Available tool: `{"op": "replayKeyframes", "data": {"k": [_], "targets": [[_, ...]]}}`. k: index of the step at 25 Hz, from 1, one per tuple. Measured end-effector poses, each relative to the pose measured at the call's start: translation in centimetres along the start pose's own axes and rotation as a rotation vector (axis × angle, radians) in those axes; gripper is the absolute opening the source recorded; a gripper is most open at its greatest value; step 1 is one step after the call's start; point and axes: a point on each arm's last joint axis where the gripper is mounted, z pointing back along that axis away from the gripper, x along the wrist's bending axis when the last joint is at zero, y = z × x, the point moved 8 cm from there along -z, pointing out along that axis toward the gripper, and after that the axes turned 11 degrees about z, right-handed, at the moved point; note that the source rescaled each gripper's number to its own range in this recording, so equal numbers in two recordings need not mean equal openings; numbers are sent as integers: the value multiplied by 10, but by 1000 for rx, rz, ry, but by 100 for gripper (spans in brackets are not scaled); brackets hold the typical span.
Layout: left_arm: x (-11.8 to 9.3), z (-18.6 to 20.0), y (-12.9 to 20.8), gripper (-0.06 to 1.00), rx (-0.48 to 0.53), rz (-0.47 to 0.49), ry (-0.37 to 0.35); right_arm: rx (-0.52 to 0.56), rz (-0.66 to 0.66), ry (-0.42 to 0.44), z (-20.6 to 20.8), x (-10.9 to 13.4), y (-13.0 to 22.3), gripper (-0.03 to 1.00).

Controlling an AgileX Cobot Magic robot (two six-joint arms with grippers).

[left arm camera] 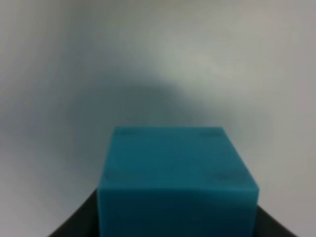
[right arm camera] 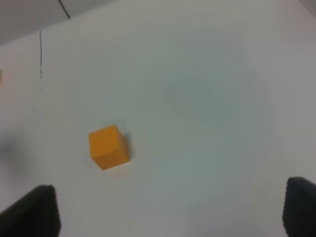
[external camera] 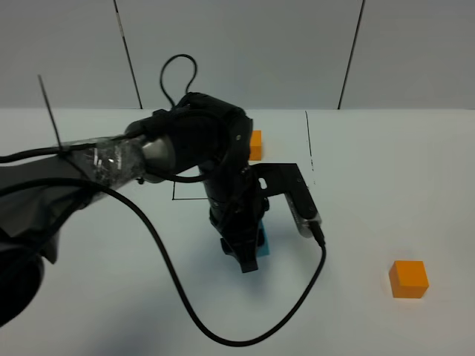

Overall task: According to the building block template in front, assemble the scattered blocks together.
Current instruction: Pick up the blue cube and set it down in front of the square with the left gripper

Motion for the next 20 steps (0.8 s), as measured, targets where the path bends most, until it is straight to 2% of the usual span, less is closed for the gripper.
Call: {"op": "replayKeyframes", "data": {"k": [4, 11, 20], "targets": [[-3, -9, -17, 0, 56, -63, -15, 0, 0, 0, 0, 0, 0, 80], [8, -27, -21, 0, 147, -129, -75, 0, 0, 0, 0, 0, 0, 80], [8, -45, -24, 0, 156, -169, -87, 0, 0, 0, 0, 0, 0, 80]]}}
